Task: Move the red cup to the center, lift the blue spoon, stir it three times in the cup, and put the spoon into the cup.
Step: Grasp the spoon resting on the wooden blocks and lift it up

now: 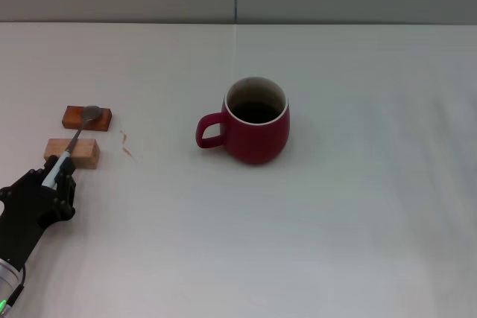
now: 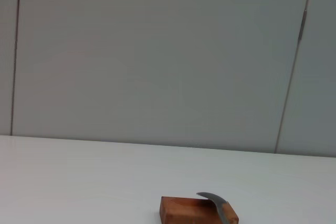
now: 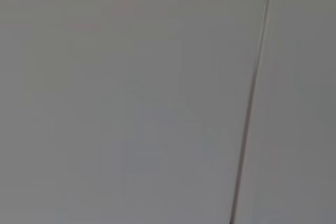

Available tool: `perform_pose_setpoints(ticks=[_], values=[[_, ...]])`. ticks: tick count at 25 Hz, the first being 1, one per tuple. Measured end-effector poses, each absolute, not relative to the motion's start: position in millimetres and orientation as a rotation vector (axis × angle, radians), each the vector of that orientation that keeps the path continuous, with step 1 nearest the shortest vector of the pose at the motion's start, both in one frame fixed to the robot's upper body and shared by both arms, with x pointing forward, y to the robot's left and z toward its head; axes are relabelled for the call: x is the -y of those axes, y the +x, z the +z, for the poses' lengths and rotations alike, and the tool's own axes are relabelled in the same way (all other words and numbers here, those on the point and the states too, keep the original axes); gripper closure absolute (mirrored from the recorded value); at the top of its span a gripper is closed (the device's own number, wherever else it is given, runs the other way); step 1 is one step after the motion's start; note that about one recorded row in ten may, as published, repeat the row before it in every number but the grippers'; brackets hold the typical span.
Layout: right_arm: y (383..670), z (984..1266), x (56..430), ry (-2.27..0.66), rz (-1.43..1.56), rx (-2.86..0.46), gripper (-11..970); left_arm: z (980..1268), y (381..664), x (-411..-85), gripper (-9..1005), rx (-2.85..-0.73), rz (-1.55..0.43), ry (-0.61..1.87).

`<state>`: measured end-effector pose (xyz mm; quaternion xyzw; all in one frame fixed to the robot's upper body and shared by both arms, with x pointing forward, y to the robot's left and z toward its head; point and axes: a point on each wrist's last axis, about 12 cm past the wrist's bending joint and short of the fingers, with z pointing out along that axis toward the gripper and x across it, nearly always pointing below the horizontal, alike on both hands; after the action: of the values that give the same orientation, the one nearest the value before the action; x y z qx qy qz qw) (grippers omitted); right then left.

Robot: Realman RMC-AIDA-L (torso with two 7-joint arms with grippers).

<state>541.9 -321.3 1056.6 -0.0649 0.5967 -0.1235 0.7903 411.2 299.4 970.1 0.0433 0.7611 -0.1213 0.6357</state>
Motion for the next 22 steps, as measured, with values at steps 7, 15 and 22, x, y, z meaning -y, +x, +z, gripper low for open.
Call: perform_pose_setpoints(ticks=[7, 15, 22], values=[[541.9, 1056.6, 321.2, -0.14, -0.266, -1.284, 263, 970.4, 412.1, -298.6, 802, -1.738, -0.28, 0.1], [541.8, 1056.6, 321.2, -0.14, -0.265, -1.285, 261, 970.2, 411.4, -298.2, 802, -1.739, -0.284, 0.097], [541.5, 1056.4, 321.4, -0.139, -0.266, -1.285, 264, 969.8, 409.8, -299.0, 802, -1.74, -0.281, 0.094]])
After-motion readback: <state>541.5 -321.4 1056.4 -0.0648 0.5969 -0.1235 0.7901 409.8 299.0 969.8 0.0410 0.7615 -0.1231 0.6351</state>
